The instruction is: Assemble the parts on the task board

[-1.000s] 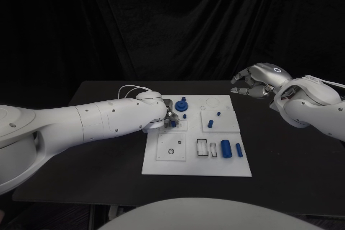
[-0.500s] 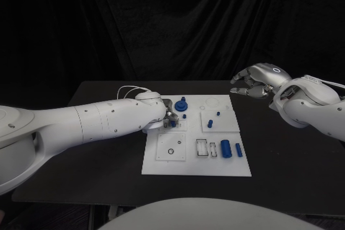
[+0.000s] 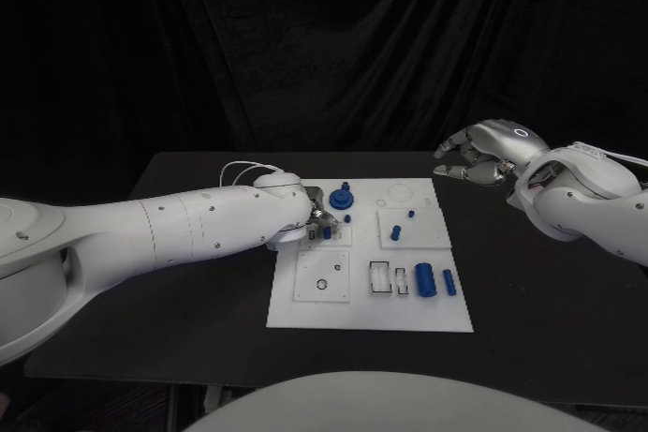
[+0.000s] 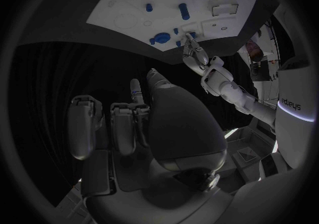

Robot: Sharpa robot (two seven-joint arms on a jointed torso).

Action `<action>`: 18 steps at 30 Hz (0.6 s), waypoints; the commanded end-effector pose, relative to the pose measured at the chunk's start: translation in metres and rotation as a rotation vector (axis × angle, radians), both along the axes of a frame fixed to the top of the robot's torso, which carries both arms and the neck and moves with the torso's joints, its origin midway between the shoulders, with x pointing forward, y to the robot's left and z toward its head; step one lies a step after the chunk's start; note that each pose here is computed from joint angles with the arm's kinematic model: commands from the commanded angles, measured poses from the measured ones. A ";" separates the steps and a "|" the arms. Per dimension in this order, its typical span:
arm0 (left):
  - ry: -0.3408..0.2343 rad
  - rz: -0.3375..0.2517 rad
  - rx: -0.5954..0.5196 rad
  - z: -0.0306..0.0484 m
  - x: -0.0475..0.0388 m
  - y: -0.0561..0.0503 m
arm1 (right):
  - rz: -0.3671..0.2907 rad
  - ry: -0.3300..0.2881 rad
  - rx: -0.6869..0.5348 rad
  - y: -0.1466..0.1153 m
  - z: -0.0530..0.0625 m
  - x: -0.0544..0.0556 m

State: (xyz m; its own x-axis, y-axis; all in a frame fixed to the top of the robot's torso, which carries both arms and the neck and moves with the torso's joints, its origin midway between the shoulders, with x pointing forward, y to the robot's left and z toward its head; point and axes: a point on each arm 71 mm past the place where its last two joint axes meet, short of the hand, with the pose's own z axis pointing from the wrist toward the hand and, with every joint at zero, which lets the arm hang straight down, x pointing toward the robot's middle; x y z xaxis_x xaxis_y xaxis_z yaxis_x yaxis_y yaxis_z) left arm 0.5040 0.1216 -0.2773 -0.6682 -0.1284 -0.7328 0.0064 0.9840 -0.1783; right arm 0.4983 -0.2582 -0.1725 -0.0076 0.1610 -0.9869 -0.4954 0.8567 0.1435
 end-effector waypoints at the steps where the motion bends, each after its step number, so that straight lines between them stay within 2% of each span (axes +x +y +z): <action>1: 0.015 -0.021 -0.008 -0.0022 -0.0012 -0.001 | -0.019 0.008 -0.005 -0.002 -0.002 0.001; 18: -0.001 -0.012 -0.024 -0.0019 -0.0005 0.004 | -0.026 0.017 -0.009 -0.003 -0.003 0.001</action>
